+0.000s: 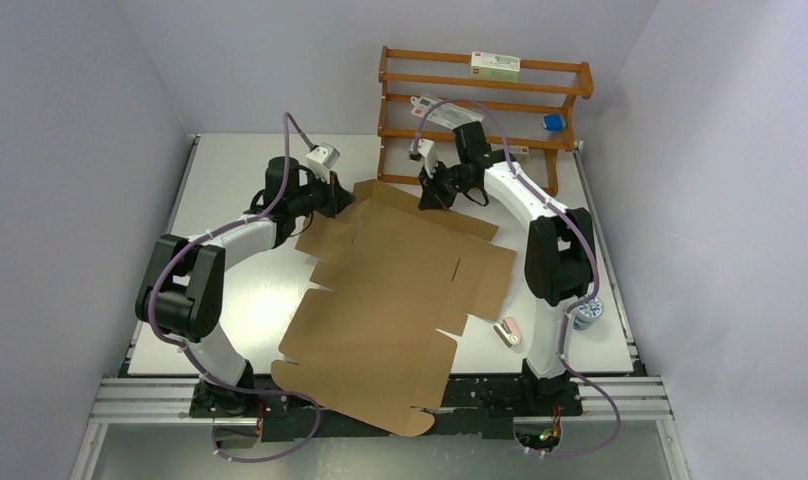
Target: Fold the paper box
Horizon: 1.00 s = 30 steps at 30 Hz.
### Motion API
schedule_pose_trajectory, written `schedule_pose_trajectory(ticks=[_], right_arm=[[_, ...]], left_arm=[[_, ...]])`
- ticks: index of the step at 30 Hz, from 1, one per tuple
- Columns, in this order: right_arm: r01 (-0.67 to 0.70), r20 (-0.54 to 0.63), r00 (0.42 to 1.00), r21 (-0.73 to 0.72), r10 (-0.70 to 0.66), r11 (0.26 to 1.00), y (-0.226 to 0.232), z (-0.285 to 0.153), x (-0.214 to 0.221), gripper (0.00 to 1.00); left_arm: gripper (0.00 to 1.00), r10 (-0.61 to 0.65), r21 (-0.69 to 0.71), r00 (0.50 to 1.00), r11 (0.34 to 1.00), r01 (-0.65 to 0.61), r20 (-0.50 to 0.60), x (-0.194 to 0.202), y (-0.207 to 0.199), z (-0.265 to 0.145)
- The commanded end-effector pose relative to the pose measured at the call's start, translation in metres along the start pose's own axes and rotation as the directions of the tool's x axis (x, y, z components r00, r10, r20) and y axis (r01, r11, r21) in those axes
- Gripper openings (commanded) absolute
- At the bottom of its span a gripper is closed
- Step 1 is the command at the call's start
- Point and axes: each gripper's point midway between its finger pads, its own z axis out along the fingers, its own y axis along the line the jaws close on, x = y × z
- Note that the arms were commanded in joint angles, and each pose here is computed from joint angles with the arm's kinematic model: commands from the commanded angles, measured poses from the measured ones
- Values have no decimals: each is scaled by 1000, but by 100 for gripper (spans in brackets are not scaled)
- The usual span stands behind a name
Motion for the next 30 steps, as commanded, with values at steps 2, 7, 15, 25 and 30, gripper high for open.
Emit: schedule_pose_trajectory(ticks=[2,7,15,25,30], right_arm=[[188,-81,981,169,-176,968,-1,-11,-12,0],[293,-137,955,274,-264,916,-4,-21,-21,0],[382,-160,923,280,-349,881,4,-22,-30,0],[405,-161,914,277,-373,871,4,-21,-30,0],[410,-162,911,274,-378,870,3,-19,-28,0]], left_arm=[[10,37,24,997,999,-39,68,-11,-8,0],[12,12,-5,997,1000,-12,72,5,-6,-6],[44,-99,-156,993,982,107,58,22,8,-26],[79,-326,-402,945,863,305,17,73,24,-72],[81,-415,-376,909,849,371,-41,106,14,-73]])
